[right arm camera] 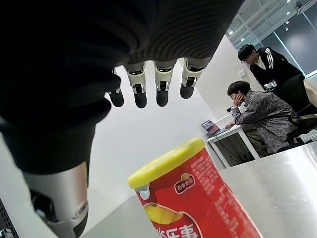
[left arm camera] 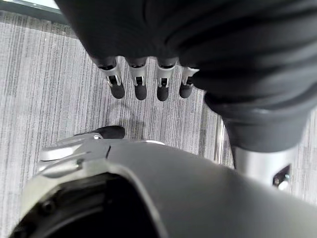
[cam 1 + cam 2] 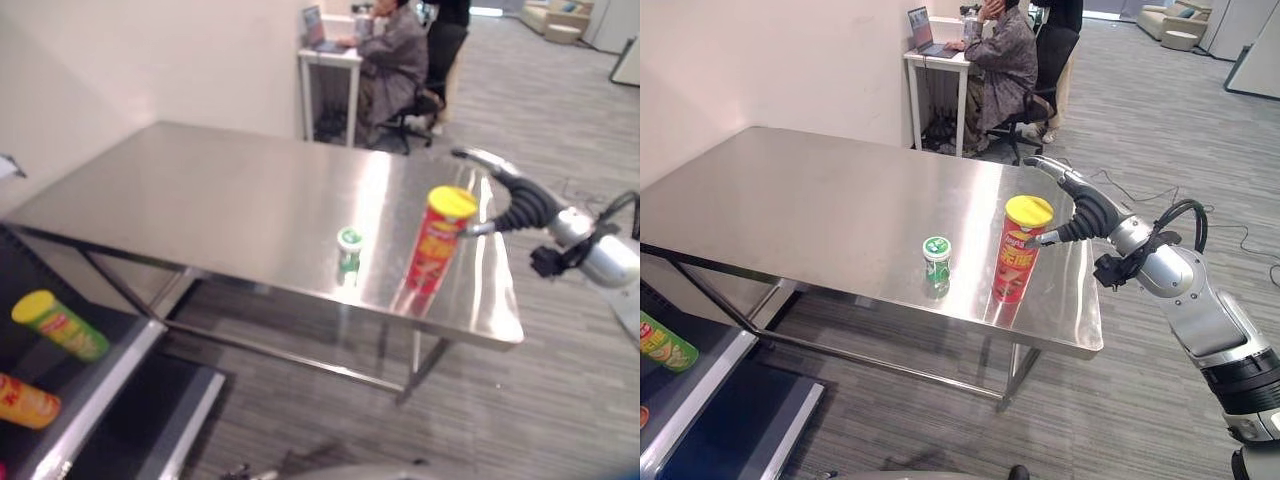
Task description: Put the goods on the table back onto the shelves and tidy them up.
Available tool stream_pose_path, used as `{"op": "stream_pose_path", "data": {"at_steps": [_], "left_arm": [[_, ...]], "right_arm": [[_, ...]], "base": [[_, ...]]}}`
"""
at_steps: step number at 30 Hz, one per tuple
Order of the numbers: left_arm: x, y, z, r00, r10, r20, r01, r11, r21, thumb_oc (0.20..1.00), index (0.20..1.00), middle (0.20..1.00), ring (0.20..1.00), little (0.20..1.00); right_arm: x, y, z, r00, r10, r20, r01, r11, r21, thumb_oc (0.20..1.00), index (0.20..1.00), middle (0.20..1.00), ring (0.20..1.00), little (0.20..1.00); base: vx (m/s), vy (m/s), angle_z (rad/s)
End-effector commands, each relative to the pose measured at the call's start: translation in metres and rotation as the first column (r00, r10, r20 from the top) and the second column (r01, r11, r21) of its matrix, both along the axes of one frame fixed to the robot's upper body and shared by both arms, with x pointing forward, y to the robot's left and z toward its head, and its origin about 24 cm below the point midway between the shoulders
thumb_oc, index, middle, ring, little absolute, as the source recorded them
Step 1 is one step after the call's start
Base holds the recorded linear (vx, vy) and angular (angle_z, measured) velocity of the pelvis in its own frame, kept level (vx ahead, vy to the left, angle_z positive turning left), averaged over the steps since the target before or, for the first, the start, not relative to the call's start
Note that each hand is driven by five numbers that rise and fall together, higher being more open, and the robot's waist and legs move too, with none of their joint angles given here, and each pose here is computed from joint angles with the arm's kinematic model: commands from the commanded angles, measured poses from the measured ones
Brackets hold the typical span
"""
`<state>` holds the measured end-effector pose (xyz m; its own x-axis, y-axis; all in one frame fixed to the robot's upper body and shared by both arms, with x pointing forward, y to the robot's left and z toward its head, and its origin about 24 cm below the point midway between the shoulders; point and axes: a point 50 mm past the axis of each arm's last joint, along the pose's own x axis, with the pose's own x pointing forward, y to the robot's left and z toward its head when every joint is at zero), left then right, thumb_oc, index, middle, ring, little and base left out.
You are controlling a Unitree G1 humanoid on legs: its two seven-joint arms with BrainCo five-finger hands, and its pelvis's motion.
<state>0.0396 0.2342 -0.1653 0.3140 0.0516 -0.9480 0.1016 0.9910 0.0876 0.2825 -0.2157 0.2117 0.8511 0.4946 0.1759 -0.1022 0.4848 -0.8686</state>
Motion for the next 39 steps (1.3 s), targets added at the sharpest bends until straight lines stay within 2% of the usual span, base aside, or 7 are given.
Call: {"op": "stream_pose_path", "data": {"at_steps": [1, 11, 23, 32, 39], "left_arm": [[0.021, -0.015, 0.000, 0.997, -0.068, 0.043, 0.070, 0.996, -0.050, 1.000, 1.000, 1.000, 1.000, 1.000], [0.020, -0.016, -0.001, 0.998, -0.056, 0.039, 0.059, 0.995, -0.075, 1.000, 1.000, 1.000, 1.000, 1.000], [0.022, -0.017, -0.001, 0.996, -0.080, 0.028, 0.081, 0.994, -0.075, 1.000, 1.000, 1.000, 1.000, 1.000], [0.022, -0.016, -0.001, 0.998, -0.059, 0.032, 0.061, 0.995, -0.075, 1.000, 1.000, 1.000, 1.000, 1.000], [0.022, -0.015, 0.000, 0.998, -0.048, 0.035, 0.051, 0.996, -0.078, 1.000, 1.000, 1.000, 1.000, 1.000]], "right_arm": [[0.001, 0.010, 0.026, 0.995, 0.057, 0.083, -0.053, 0.997, -0.047, 1.000, 1.000, 1.000, 1.000, 1.000], [0.006, 0.008, 0.010, 0.999, 0.034, -0.003, -0.034, 0.995, -0.088, 1.000, 1.000, 1.000, 1.000, 1.000], [0.021, 0.005, -0.010, 0.997, -0.028, -0.076, 0.023, 0.998, -0.059, 1.000, 1.000, 1.000, 1.000, 1.000], [0.027, 0.011, -0.015, 0.996, -0.014, -0.089, 0.012, 1.000, -0.022, 1.000, 1.000, 1.000, 1.000, 1.000], [0.024, 0.012, -0.018, 0.995, 0.000, -0.103, -0.005, 0.999, -0.049, 1.000, 1.000, 1.000, 1.000, 1.000]], "base": [[0.00, 0.000, 0.00], [0.00, 0.000, 0.00], [0.00, 0.000, 0.00], [0.00, 0.000, 0.00], [0.00, 0.000, 0.00]]}}
